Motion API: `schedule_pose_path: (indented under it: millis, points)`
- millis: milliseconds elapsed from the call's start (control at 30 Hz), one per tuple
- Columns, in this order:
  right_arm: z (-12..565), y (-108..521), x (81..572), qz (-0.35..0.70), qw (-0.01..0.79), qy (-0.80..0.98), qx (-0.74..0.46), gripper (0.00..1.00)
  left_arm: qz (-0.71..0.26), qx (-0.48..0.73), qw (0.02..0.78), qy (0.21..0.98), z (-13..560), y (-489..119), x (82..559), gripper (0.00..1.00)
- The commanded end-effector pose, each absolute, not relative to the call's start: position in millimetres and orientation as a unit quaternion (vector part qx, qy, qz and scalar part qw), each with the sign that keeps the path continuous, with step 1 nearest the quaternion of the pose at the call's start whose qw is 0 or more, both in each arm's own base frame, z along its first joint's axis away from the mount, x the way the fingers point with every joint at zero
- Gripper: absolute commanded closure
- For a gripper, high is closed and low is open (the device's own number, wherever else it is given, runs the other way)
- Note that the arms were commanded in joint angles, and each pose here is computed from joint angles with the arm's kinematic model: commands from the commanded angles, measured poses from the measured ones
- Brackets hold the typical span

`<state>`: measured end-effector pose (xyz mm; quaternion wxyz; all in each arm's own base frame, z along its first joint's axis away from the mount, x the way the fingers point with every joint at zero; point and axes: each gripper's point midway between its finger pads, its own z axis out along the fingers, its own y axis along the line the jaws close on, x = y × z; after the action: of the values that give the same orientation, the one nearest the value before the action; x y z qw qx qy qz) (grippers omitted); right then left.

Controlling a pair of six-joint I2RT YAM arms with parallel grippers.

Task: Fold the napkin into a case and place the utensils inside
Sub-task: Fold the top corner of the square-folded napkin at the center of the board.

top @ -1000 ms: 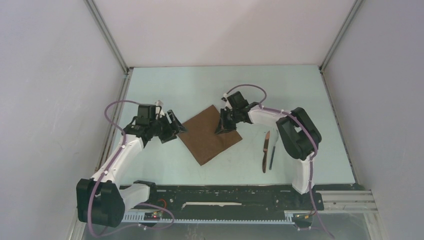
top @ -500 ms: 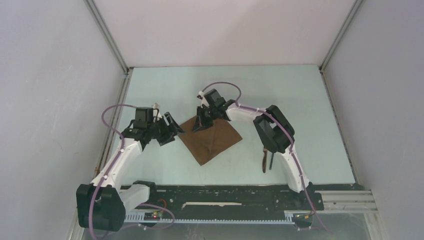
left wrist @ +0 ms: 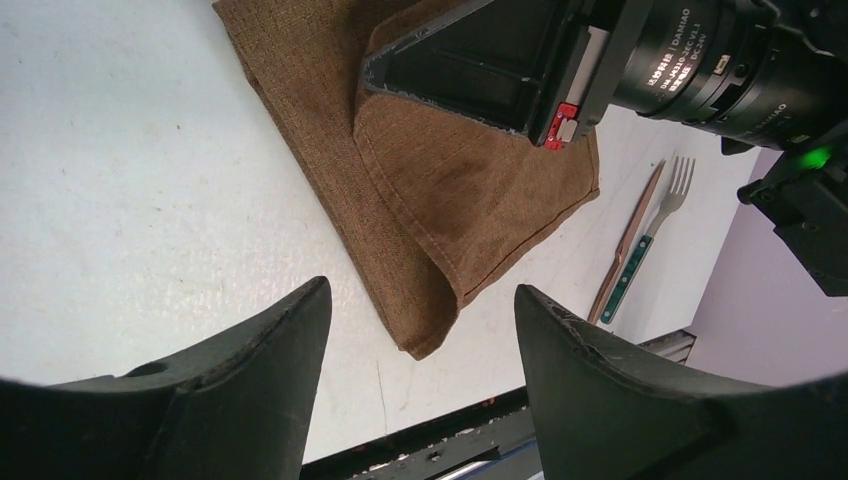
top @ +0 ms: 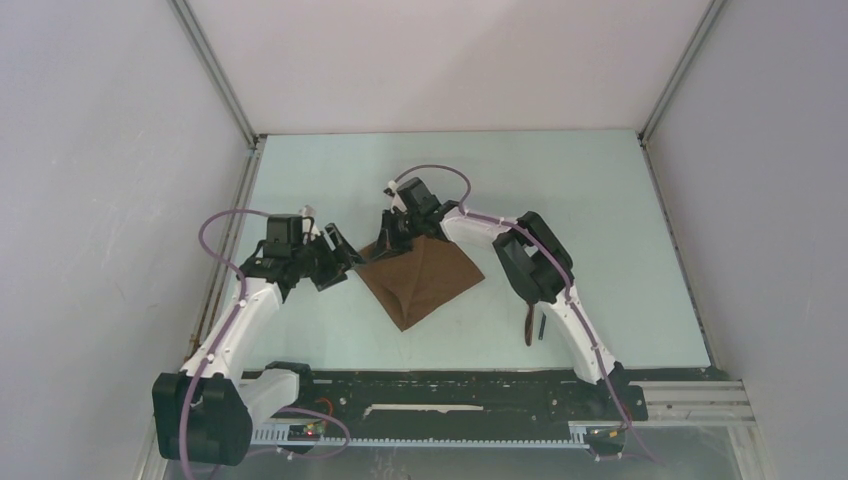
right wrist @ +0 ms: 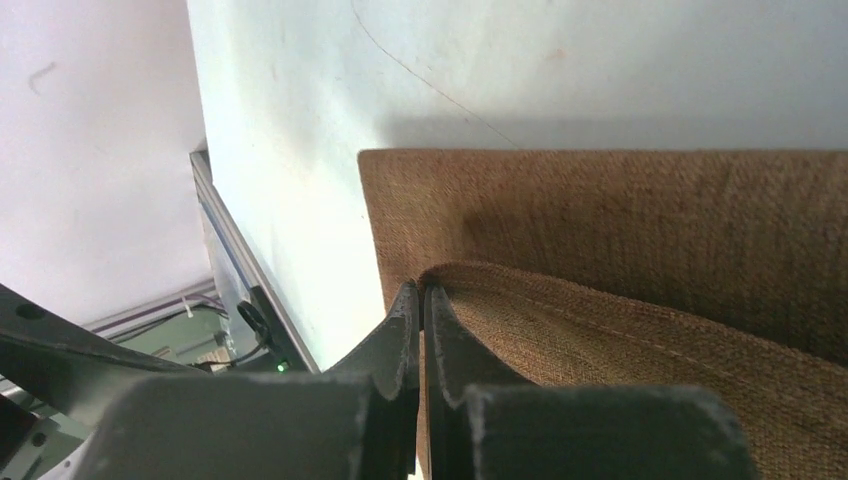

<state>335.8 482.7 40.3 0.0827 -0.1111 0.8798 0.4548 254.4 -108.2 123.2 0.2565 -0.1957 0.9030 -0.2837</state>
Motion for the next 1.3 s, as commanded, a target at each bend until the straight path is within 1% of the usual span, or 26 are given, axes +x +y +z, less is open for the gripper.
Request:
schedule_pose_path:
  millis: [0, 567, 967, 1067, 1167, 1267]
  points:
    - [59, 503, 347, 0.48, 0.106, 0.863, -0.113, 1.0, -0.29, -0.192, 0.266, 0.899, 128, -107, 253, 0.27]
    - [54, 520, 350, 0.496, 0.095, 0.856, -0.108, 1.0, -0.29, -0.191, 0.262, 0.9, 124, -107, 249, 0.27]
    - [53, 531, 344, 0.502, 0.086, 0.852, -0.12, 0.95, -0.288, -0.193, 0.261, 0.901, 123, -105, 248, 0.27]
    - [54, 532, 344, 0.504, 0.085, 0.851, -0.122, 0.88, -0.287, -0.194, 0.26, 0.901, 122, -105, 247, 0.27]
    - [62, 531, 345, 0.506, 0.085, 0.849, -0.123, 0.76, -0.287, -0.194, 0.262, 0.901, 122, -104, 249, 0.27]
    - [88, 529, 351, 0.527, 0.086, 0.837, -0.118, 0.65, -0.288, -0.195, 0.264, 0.9, 125, -105, 253, 0.27]
